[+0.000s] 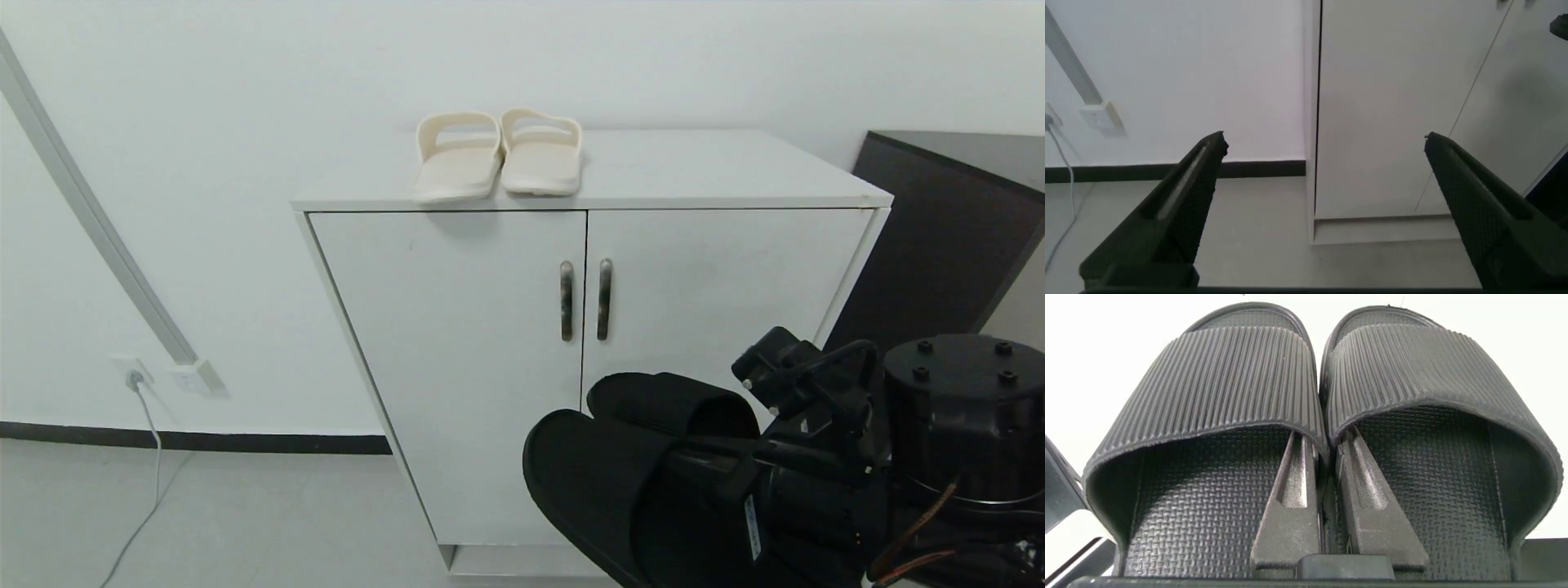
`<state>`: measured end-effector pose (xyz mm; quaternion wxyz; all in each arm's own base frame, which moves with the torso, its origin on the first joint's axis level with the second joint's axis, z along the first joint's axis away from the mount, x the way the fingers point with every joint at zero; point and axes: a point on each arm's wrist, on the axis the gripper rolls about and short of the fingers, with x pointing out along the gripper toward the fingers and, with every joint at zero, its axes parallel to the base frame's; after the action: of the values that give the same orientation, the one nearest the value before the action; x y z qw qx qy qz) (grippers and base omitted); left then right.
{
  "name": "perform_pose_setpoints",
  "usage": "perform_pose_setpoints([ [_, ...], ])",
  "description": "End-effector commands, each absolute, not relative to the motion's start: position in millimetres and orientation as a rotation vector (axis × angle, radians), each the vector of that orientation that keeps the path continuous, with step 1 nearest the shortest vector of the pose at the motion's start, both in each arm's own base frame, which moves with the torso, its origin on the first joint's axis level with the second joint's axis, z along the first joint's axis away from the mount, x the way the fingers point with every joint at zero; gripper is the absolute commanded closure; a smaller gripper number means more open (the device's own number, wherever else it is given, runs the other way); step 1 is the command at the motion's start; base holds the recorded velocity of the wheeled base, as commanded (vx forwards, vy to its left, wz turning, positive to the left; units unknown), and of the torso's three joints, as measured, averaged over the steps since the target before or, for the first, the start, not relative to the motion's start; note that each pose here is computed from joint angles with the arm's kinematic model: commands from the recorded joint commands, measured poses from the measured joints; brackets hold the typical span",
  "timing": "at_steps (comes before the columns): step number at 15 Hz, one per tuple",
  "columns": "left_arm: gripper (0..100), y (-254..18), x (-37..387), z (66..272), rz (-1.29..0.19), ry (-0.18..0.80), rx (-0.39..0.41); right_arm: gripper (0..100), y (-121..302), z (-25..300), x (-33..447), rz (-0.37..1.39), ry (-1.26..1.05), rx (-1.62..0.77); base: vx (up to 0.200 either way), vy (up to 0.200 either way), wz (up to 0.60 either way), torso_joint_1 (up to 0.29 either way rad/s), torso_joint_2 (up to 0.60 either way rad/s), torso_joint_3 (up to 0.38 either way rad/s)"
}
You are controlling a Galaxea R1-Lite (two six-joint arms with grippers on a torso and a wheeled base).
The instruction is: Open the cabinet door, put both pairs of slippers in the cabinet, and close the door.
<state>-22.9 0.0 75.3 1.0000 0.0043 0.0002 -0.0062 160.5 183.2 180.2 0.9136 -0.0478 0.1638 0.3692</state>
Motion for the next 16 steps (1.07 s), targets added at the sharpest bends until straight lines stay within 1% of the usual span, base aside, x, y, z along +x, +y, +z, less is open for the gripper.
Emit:
perform_pose_setpoints([
  [1,0,0,-23,75,-0.015,0.003,0.014,100,184,179,161,0.760,0.340,-0.099,0.000,0.000,0.00,-0.110,0.45,0.344],
  [7,0,0,-23,75,-0.017,0.004,0.017,100,182,178,159,0.759,0.337,-0.098,0.000,0.000,0.00,-0.055,0.45,0.385],
  [8,0,0,-23,76,-0.020,0.001,0.037,100,182,178,159,0.759,0.332,-0.095,0.000,0.000,0.00,-0.007,0.33,0.315],
  [9,0,0,-23,80,-0.020,-0.006,0.035,100,182,178,159,0.760,0.330,-0.095,0.000,0.000,0.00,0.002,0.19,0.183],
  [10,0,0,-24,91,-0.026,-0.020,0.021,100,182,178,159,0.760,0.330,-0.096,0.000,0.000,0.00,-0.002,0.11,0.119],
  [11,0,0,-25,132,-0.031,-0.056,-0.069,100,181,176,159,0.762,0.336,-0.099,0.000,0.000,0.00,0.002,0.07,0.036],
  [12,0,-1,-19,149,-0.054,-0.033,-0.082,100,181,176,159,0.762,0.334,-0.098,0.000,0.000,0.00,0.000,0.00,0.000],
  [13,0,-2,-9,155,-0.090,0.021,-0.085,100,181,176,158,0.762,0.334,-0.098,0.000,0.000,0.00,0.000,0.00,0.000],
  [16,0,-4,18,164,-0.176,0.089,-0.089,100,181,176,158,0.764,0.336,-0.098,0.000,0.000,0.00,0.000,0.00,0.000],
])
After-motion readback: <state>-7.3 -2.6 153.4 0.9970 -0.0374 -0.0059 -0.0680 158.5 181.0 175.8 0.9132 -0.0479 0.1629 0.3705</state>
